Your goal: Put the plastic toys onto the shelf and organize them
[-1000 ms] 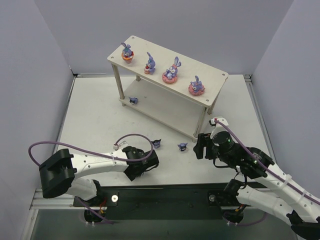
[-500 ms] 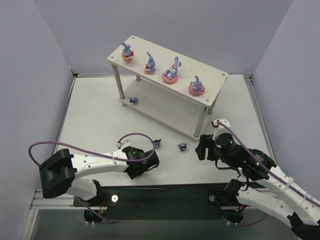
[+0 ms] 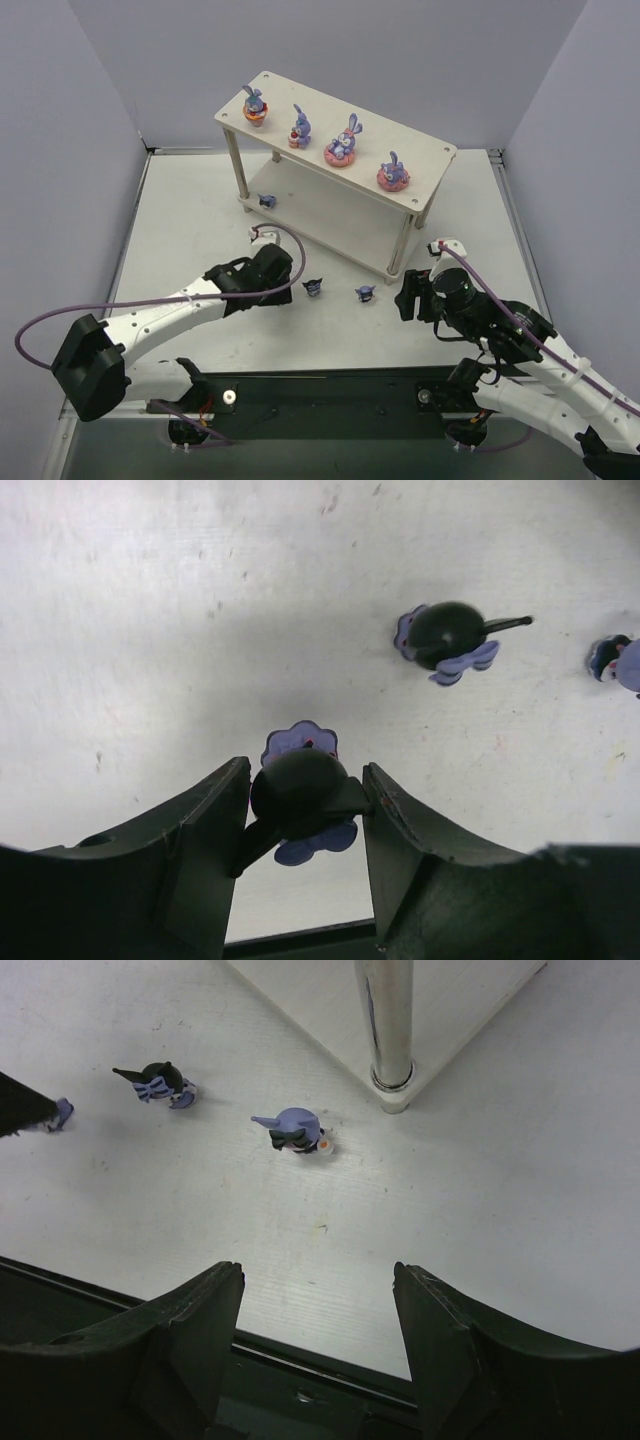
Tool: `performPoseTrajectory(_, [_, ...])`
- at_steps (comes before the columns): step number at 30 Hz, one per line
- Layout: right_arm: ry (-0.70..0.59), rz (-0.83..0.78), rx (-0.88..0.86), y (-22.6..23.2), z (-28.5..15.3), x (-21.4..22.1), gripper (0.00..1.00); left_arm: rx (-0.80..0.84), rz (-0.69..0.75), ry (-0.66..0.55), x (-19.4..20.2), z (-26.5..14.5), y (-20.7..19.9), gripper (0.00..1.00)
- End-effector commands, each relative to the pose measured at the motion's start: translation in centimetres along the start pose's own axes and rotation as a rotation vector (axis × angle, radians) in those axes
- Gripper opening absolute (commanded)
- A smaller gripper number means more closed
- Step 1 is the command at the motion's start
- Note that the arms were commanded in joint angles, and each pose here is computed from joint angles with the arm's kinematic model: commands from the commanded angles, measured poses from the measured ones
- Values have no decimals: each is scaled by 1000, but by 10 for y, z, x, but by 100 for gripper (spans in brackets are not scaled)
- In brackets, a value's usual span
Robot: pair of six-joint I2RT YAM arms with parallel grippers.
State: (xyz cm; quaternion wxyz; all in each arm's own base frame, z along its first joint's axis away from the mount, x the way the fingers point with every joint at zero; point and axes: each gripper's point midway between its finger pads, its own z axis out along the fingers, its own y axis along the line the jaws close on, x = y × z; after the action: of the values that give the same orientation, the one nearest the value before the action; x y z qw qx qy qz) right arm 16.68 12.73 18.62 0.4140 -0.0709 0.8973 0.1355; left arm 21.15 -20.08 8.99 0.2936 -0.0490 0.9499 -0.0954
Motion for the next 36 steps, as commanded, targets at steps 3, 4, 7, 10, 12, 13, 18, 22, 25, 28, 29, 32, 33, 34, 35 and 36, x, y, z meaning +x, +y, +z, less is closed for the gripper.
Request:
performPoseTrajectory(3, [-17, 7, 71, -11, -2, -10, 63, 231, 320, -65, -63, -5, -36, 26])
performPoseTrajectory(4, [-16, 8, 72, -11, -2, -10, 63, 232, 326, -82, -74, -3, -37, 22])
performPoseTrajectory(7, [-16, 10, 84, -11, -2, -14, 63, 264, 396, -105, -96, 4, -45, 16])
performPoseTrajectory(10, [-17, 12, 91, -10, -2, -18, 63, 258, 416, -88, -111, 20, -41, 12])
performPoseTrajectory(12, [-17, 12, 102, -11, -2, -21, 63, 287, 418, -94, -124, 23, -46, 10])
performPoseTrajectory(13, [-19, 11, 102, -11, -3, -22, 63, 289, 432, -97, -128, 29, -46, 10])
performPoseTrajectory(18, [-22, 11, 127, -14, -1, -25, 63, 318, 461, -134, -157, 36, -53, 8])
performPoseTrajectory(22, [-22, 13, 145, -17, 0, -26, 63, 315, 486, -137, -169, 51, -48, 0])
performPoseTrajectory(25, [-25, 24, 149, -17, 0, -27, 63, 315, 508, -145, -177, 58, -47, 0])
performPoseTrajectory(28, [-24, 33, 151, -17, -1, -27, 63, 313, 521, -145, -184, 64, -47, 0])
performPoseTrajectory(29, [-25, 35, 151, -17, -1, -27, 63, 312, 548, -150, -186, 66, -47, 0])
performPoseTrajectory(32, [-23, 41, 152, -16, -1, -28, 63, 324, 567, -153, -192, 70, -49, 0])
performPoseTrajectory(33, [-22, 43, 151, -16, -1, -28, 63, 319, 571, -155, -194, 72, -49, 0])
performPoseTrajectory(34, [-19, 46, 151, -15, 0, -27, 63, 321, 582, -160, -195, 73, -50, 0])
performPoseTrajectory(35, [-19, 48, 151, -15, 0, -28, 62, 322, 585, -168, -200, 73, -50, 0])
performPoseTrajectory(36, [-19, 48, 148, -14, -1, -28, 62, 319, 587, -165, -201, 76, -49, 0])
